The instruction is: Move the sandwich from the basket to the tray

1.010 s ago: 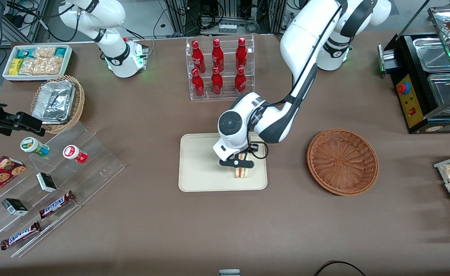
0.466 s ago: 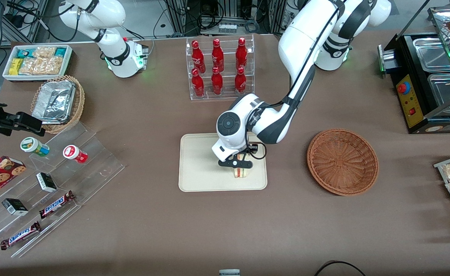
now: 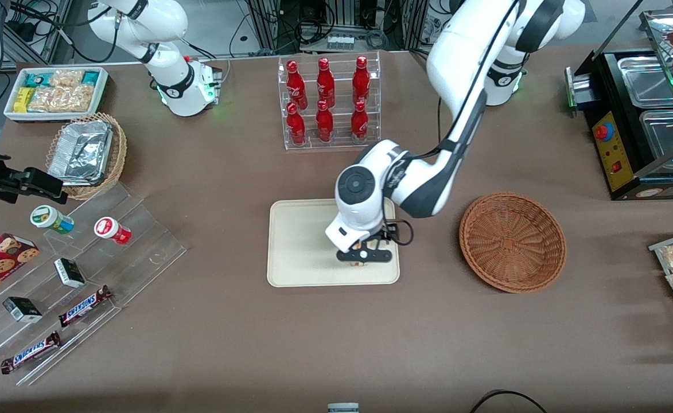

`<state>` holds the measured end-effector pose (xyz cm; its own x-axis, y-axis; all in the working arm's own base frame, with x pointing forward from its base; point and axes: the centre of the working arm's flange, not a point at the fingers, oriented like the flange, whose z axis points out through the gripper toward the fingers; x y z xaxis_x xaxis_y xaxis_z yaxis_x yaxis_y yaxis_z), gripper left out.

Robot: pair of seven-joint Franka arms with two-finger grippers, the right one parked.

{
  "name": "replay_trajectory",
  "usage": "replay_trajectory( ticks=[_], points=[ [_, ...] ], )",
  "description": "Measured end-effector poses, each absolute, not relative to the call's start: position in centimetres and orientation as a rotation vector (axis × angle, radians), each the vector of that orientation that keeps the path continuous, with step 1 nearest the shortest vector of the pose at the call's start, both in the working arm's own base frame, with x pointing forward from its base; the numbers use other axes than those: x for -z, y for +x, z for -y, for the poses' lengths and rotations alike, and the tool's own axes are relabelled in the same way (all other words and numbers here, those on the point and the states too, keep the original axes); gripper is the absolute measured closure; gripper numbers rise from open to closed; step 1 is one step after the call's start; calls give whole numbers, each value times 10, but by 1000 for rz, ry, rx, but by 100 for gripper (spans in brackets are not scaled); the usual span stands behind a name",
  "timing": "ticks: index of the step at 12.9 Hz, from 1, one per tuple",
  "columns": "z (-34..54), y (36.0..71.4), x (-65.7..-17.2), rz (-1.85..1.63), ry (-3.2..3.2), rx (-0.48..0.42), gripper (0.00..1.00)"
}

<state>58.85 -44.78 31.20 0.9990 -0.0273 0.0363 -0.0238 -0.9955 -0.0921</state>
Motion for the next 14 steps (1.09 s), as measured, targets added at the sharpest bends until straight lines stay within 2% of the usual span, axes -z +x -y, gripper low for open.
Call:
replay_trajectory(
  ticks=[2,5,9,14],
  points=[
    [411,613,-361,14,-3069,117,0],
    [351,635,-412,144,-3064,104,0],
    [240,659,-466,299,-3065,6,0],
    [124,648,-530,254,-3083,-142,0]
  ],
)
